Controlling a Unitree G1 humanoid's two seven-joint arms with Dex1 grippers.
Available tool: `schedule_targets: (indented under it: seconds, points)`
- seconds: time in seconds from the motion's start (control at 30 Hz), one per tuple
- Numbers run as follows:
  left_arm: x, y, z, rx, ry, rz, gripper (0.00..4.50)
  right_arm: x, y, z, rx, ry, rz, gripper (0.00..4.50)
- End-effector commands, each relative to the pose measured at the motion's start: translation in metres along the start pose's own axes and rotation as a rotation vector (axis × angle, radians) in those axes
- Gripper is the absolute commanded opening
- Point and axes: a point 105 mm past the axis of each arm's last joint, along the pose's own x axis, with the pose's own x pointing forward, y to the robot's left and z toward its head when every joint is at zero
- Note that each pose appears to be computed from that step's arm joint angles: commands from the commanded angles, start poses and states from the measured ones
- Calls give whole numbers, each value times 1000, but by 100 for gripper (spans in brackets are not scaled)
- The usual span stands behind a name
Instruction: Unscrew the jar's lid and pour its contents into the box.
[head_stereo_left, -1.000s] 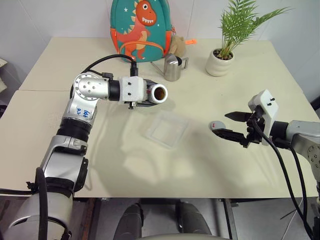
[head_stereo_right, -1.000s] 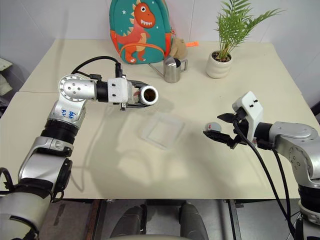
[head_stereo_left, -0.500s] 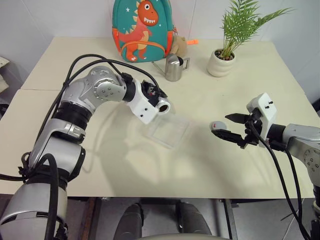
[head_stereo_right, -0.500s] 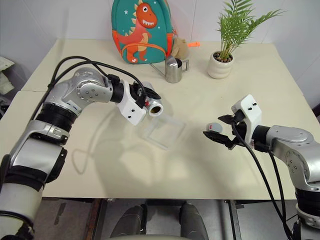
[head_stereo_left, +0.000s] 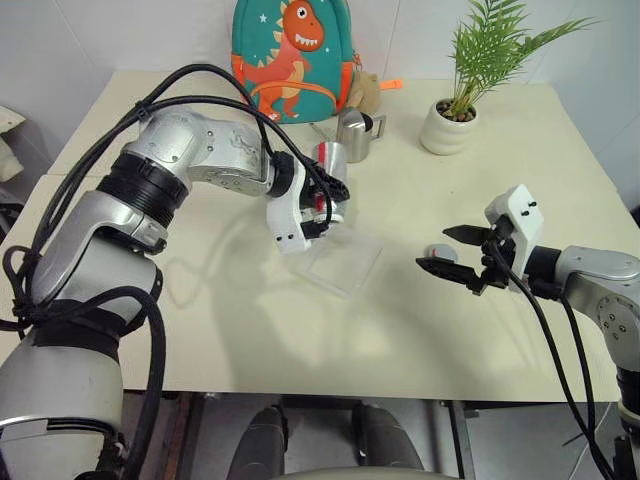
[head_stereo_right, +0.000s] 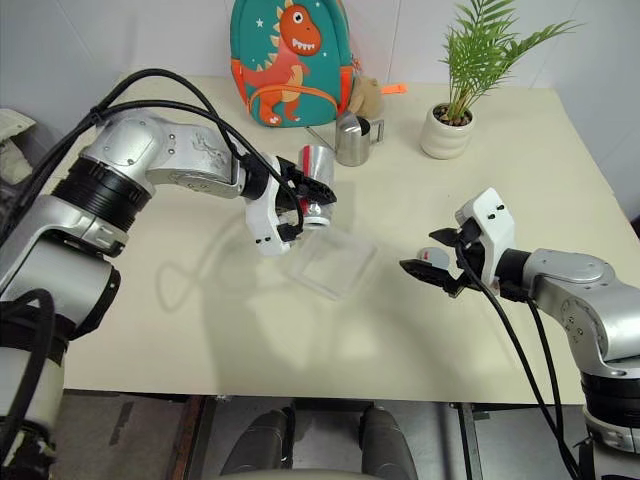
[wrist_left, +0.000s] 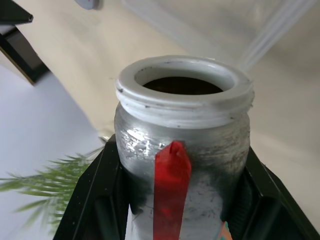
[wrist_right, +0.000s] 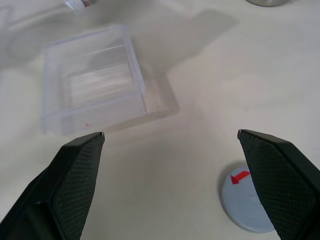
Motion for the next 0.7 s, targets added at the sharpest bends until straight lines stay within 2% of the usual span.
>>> schedule_targets:
  seconds: [0.03,0.3,0.7]
  points:
    - [-4,10,-10,111,35,33,198,-14,12,19,-30,-85,79,449]
    - [0,11,-10,169,31,53,198,-26,38,33,-35,-175,220,449]
    - [2,37,-13,235,46,144,198,-26,37,33,-49,-233,178,449]
